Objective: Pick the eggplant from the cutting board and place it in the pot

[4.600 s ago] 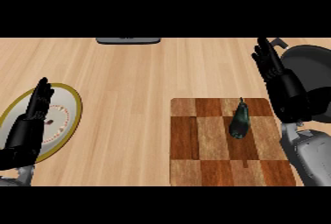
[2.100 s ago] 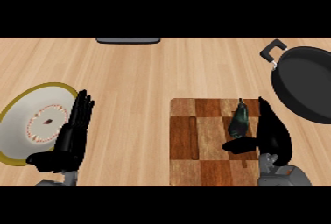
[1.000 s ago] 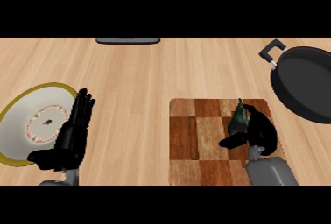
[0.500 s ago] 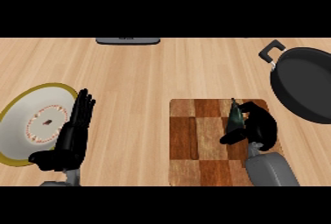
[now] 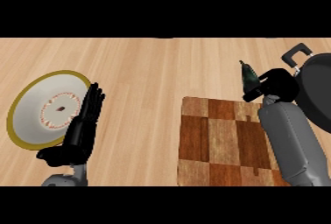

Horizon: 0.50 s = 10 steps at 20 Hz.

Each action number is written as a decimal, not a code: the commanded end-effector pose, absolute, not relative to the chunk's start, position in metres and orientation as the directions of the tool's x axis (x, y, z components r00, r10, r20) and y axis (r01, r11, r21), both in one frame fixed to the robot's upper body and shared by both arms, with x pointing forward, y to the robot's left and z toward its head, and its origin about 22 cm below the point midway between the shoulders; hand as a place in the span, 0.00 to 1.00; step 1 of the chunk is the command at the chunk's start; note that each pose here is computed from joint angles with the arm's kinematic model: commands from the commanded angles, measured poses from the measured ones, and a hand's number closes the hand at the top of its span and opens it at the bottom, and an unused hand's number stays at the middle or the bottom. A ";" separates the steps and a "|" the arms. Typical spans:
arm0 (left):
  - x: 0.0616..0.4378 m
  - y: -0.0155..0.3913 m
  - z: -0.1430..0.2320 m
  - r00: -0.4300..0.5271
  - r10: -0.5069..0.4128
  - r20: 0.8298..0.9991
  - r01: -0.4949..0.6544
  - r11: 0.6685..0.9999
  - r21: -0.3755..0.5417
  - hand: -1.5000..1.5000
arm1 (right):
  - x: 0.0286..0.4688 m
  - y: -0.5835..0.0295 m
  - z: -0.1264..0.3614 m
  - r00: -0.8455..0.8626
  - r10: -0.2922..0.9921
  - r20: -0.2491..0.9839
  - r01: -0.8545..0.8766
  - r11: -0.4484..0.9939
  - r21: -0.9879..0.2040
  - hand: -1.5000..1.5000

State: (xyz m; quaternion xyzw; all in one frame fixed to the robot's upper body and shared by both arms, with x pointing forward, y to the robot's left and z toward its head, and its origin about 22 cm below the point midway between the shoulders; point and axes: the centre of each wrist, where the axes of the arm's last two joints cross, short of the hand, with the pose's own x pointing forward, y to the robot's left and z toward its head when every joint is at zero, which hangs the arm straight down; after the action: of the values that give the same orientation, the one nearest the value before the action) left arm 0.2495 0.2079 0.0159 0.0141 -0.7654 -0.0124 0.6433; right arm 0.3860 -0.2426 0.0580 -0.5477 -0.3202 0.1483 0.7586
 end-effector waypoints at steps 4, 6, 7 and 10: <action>0.257 0.190 0.026 -0.211 -0.013 0.977 0.054 0.998 0.025 0.50 | 0.435 -0.276 0.127 0.835 0.474 0.279 0.225 0.168 -0.960 1.00; 0.257 0.191 0.019 -0.187 -0.024 0.982 0.072 0.997 0.038 0.50 | 0.443 -0.276 0.150 0.822 0.480 0.306 0.289 0.113 -0.951 1.00; 0.260 0.193 0.022 -0.202 -0.036 0.979 0.063 0.997 0.050 0.50 | 0.446 -0.278 0.152 0.825 0.484 0.293 0.299 0.066 -0.952 1.00; 0.259 0.188 0.017 -0.193 -0.032 0.981 0.073 0.996 0.047 0.50 | 0.454 -0.272 0.168 0.820 0.497 0.282 0.349 -0.045 -0.936 1.00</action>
State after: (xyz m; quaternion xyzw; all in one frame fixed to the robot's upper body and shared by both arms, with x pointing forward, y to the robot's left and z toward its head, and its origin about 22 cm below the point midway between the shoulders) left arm 0.2576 0.1912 0.0205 -0.0108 -0.7722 -0.0340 0.6343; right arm 0.4422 -0.2716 0.1407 -0.6748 -0.2953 0.0942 0.6698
